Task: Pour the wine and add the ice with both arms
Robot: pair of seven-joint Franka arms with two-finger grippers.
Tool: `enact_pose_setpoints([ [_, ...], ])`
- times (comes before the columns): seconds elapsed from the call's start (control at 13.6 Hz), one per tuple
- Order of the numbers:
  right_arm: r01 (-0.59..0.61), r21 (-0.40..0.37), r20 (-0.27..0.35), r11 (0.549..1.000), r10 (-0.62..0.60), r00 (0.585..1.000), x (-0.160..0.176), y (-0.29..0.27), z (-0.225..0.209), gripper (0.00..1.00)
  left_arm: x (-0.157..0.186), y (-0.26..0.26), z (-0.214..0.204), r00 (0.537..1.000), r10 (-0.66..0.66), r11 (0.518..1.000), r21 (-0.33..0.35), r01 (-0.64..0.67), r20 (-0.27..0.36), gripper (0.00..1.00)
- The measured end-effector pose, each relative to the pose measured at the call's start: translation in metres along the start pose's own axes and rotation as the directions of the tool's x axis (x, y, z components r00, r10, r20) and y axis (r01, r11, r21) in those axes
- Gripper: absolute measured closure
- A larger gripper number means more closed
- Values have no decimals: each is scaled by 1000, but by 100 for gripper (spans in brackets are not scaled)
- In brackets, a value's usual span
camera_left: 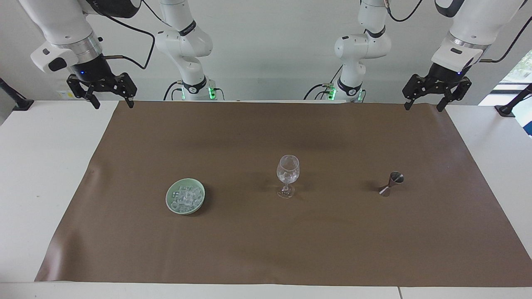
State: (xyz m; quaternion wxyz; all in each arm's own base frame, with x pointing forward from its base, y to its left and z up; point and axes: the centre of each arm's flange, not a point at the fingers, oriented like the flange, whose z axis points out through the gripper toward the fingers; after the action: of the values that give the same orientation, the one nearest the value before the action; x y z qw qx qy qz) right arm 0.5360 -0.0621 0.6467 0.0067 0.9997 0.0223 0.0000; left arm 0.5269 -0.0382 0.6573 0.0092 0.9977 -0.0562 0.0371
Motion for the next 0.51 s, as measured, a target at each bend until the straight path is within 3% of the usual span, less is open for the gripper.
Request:
enact_pose_setpoints([
  [0.51, 3, 0, -6, 1000, -3, 1000, -11, -3, -14, 0, -9, 0, 3, 998, -1, 1000, -3, 1, 61, 0],
])
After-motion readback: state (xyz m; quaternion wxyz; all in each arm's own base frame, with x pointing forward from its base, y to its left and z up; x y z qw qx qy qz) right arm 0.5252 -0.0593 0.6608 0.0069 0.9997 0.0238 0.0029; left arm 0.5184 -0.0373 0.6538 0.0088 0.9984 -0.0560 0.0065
